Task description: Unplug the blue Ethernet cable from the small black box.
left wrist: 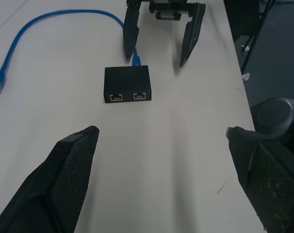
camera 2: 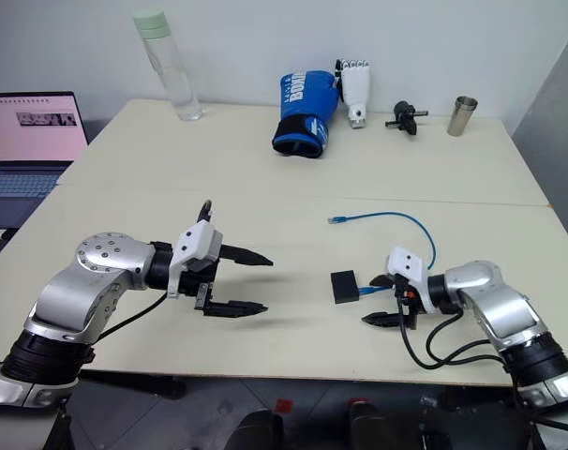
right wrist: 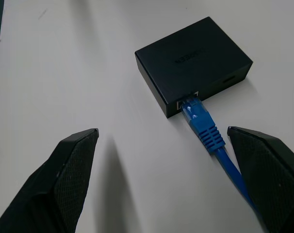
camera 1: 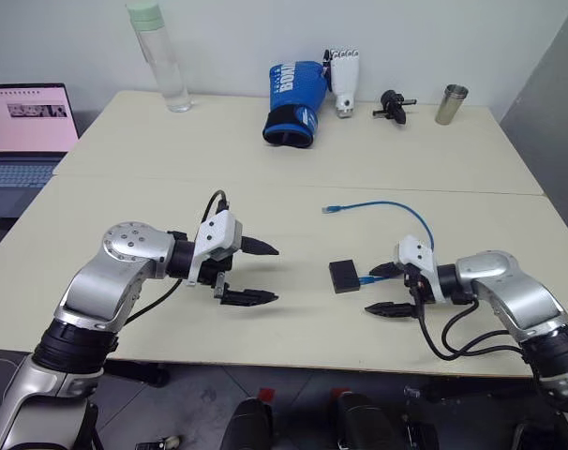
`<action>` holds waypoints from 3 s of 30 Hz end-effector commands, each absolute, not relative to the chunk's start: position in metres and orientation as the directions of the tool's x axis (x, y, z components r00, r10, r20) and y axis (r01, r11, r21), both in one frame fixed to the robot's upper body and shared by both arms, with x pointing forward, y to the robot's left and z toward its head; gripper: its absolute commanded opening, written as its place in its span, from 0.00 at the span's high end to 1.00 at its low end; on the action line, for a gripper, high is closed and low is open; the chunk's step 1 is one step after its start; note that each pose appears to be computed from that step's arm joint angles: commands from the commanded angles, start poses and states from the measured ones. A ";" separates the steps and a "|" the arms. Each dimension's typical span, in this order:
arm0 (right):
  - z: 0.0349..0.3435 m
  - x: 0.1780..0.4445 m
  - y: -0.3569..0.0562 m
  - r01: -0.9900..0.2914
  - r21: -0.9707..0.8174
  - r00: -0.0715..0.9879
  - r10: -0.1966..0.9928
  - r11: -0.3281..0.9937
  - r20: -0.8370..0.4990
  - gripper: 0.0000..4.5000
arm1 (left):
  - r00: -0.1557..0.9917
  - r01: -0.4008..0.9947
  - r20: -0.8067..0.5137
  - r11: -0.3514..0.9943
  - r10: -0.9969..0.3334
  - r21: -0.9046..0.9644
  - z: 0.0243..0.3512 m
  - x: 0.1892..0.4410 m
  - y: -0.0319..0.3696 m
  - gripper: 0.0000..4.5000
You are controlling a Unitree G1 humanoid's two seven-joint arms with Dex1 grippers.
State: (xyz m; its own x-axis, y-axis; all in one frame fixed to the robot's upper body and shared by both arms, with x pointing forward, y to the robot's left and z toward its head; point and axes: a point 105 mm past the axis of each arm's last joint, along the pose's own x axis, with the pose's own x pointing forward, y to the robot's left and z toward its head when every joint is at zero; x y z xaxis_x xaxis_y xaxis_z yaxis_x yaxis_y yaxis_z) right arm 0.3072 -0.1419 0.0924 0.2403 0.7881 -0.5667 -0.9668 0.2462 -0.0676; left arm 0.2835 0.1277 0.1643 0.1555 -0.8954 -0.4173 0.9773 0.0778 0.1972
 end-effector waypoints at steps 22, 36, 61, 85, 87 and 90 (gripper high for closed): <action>0.088 0.322 -0.141 -0.979 -0.170 0.193 0.769 0.111 -0.609 0.72 | 0.184 0.966 -0.406 0.089 -0.895 0.243 0.176 0.282 0.122 0.00; 0.200 0.339 -0.144 -0.771 -0.613 0.491 0.773 0.170 -0.403 0.98 | 0.279 0.958 -0.140 0.285 -0.950 -0.024 0.237 0.311 0.130 0.00; 0.238 0.344 -0.096 0.021 -1.000 0.575 0.818 0.016 0.025 0.98 | 0.296 0.954 0.052 0.292 -0.954 -0.071 0.250 0.356 0.081 0.00; 0.242 0.339 -0.080 0.002 -0.998 0.546 0.836 0.061 0.052 0.98 | 0.262 0.965 0.044 0.261 -0.964 -0.033 0.251 0.354 0.074 0.74; 0.243 0.340 -0.080 -0.001 -0.998 0.548 0.835 0.064 0.053 0.98 | 0.257 0.966 0.043 0.256 -0.965 -0.033 0.251 0.353 0.073 0.82; 0.242 0.342 -0.081 -0.018 -0.998 0.559 0.828 0.061 0.041 0.98 | 0.264 0.964 0.038 0.263 -0.964 -0.030 0.250 0.355 0.072 0.83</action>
State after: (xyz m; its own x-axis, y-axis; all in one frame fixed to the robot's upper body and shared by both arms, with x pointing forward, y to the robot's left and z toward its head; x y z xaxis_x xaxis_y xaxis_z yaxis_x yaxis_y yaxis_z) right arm 0.3466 -0.0847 0.2233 0.5796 0.8149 -0.0076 -0.0611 0.0342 -0.9975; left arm 0.3578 0.0772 0.2365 0.2854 -0.9580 0.0268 0.9552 0.2820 -0.0901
